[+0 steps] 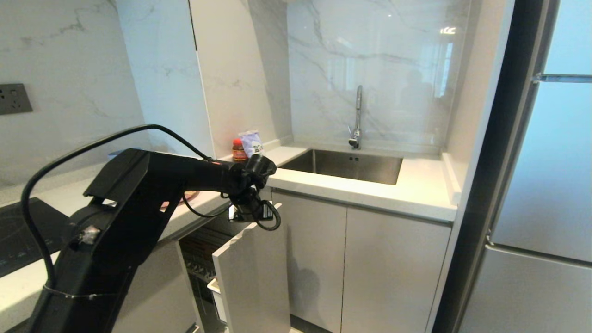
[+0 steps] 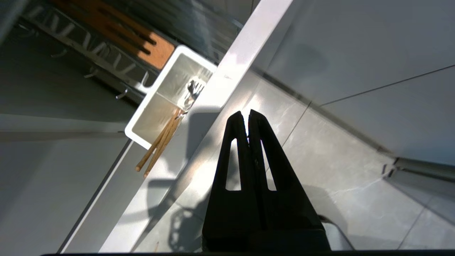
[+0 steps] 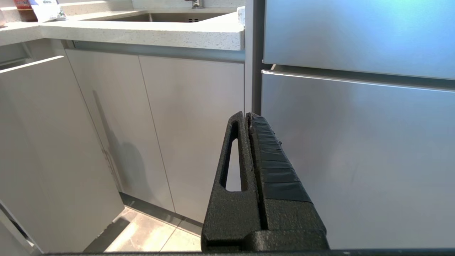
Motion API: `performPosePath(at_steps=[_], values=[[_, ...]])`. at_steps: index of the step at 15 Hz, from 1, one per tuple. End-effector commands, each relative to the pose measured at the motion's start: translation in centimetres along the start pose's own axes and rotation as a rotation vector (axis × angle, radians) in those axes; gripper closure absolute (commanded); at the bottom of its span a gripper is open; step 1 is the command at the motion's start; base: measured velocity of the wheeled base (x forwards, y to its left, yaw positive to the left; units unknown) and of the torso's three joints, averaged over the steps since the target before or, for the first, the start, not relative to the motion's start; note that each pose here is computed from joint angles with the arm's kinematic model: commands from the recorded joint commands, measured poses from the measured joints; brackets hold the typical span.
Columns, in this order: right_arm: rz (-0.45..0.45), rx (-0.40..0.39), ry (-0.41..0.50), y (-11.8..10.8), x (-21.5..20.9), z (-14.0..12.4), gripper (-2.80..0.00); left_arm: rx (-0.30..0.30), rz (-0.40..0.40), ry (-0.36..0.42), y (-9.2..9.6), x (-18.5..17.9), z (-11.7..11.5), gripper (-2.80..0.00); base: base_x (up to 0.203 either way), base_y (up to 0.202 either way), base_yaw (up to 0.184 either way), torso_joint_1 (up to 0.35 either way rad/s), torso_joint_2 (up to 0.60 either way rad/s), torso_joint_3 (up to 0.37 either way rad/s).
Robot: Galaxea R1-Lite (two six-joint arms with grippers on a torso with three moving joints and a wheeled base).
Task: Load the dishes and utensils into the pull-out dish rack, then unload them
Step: Open the cupboard
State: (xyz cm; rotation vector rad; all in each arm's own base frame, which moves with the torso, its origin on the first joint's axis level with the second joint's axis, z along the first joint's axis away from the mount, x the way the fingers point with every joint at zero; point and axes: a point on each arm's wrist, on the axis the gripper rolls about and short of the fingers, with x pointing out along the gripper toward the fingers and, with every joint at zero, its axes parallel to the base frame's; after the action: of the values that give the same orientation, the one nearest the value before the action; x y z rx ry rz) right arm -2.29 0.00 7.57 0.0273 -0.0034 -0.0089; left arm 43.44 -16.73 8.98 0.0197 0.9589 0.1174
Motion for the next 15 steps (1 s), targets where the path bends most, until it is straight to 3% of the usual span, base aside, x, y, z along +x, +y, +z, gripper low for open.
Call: performPosePath(at_steps=[1, 4, 8, 15], values=[[0.0, 0.0, -0.001, 0.0, 0.0, 0.0, 0.0, -0.046, 0.003, -0.071, 0.9, -3.1, 1.4, 0.0, 0.0, 0.0, 0.0, 0.0, 0.0, 0.0], [0.0, 0.0, -0.001, 0.0, 0.0, 0.0, 0.0, -0.077, 0.091, -0.097, 2.5, -2.4, 2.1, 0.0, 0.0, 0.0, 0.0, 0.0, 0.0, 0.0], [0.0, 0.0, -0.001, 0.0, 0.0, 0.0, 0.0, -0.039, 0.13, -0.044, 3.3, 0.8, 1.5, 0.0, 0.0, 0.0, 0.0, 0.0, 0.0, 0.0], [0.0, 0.0, -0.001, 0.0, 0.0, 0.0, 0.0, -0.014, 0.145, 0.007, 2.3, 4.9, -0.2, 0.0, 0.0, 0.0, 0.0, 0.0, 0.0, 0.0]])
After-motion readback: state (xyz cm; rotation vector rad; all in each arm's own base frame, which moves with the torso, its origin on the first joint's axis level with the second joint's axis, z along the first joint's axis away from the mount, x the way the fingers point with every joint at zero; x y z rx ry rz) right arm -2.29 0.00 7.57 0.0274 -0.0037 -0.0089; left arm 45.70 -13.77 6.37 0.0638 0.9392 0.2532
